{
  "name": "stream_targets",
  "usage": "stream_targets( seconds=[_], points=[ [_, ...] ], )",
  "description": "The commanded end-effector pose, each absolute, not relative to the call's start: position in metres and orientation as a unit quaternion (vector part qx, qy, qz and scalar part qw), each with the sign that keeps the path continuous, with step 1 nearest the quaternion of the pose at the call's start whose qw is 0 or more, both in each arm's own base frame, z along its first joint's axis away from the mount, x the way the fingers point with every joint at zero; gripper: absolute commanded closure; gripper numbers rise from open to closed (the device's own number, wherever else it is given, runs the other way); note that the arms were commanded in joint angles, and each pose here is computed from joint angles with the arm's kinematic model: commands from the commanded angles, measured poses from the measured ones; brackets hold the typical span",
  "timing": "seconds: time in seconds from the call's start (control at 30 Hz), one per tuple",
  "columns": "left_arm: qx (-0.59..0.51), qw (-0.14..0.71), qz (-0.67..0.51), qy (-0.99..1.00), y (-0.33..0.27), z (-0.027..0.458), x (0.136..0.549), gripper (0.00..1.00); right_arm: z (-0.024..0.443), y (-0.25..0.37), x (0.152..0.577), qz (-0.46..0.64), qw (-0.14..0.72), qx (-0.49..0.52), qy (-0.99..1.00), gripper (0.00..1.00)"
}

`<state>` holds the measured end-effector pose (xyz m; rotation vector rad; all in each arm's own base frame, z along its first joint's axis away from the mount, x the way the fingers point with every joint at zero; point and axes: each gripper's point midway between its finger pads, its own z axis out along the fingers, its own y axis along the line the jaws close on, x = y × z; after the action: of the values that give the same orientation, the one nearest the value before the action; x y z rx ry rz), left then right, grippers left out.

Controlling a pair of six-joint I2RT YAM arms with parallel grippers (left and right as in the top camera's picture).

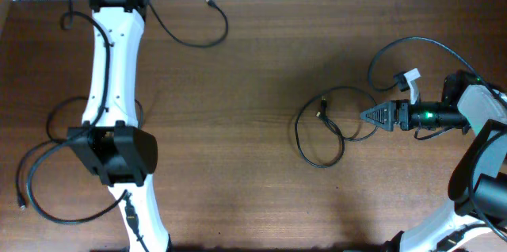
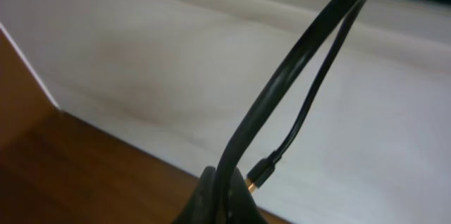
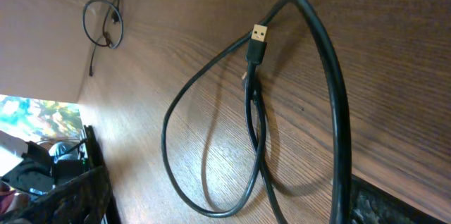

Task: Untangle cables

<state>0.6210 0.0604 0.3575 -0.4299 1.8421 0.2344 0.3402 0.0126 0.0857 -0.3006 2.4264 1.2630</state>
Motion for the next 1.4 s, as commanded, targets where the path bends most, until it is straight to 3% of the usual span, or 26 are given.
stream_targets(
  seconds=[0.0, 0.23, 0.37, 0.4, 0.43, 0.47, 1.03, 1.23, 1.37],
  points=[
    [-0.146, 0.568, 0.171, 0.792, 0.101, 0.352, 0.624, 1.0, 0.089, 0.01, 0.342, 0.438, 0.2, -0.117, 0.869, 0.01],
    [-0.181, 0.545, 0.203, 0.793, 0.174, 0.338, 0.612, 1.0, 0.089, 0.01, 0.342, 0.438, 0.199, -0.117, 0.869, 0.01],
    [-0.148, 0.527, 0.172, 0.819, 0.163, 0.32, 0.616, 1.0, 0.089, 0.01, 0.342, 0.438, 0.199, -0.117, 0.869, 0.01],
    [-0.144, 0.52, 0.17, 0.824, 0.16, 0.315, 0.617, 0.63, 0.089, 0.01, 0.342, 0.438, 0.2, -0.117, 0.869, 0.01],
    [-0.142, 0.513, 0.169, 0.829, 0.155, 0.308, 0.619, 0.2, 0.089, 0.01, 0.342, 0.438, 0.199, -0.117, 0.869, 0.01],
    [-0.138, 0.506, 0.169, 0.834, 0.15, 0.301, 0.62, 0.01, 0.089, 0.01, 0.342, 0.439, 0.198, -0.116, 0.869, 0.01],
    [-0.084, 0.395, 0.144, 0.904, 0.093, 0.215, 0.617, 0.01, 0.089, 0.01, 0.34, 0.438, 0.195, -0.116, 0.87, 0.01],
    [-0.013, 0.337, 0.021, 0.941, 0.023, 0.186, 0.601, 0.01, 0.088, 0.009, 0.34, 0.436, 0.193, -0.116, 0.871, 0.01],
    [0.077, 0.28, -0.08, 0.954, -0.06, 0.17, 0.574, 0.01, 0.088, 0.009, 0.34, 0.436, 0.193, -0.116, 0.871, 0.01]
  ],
)
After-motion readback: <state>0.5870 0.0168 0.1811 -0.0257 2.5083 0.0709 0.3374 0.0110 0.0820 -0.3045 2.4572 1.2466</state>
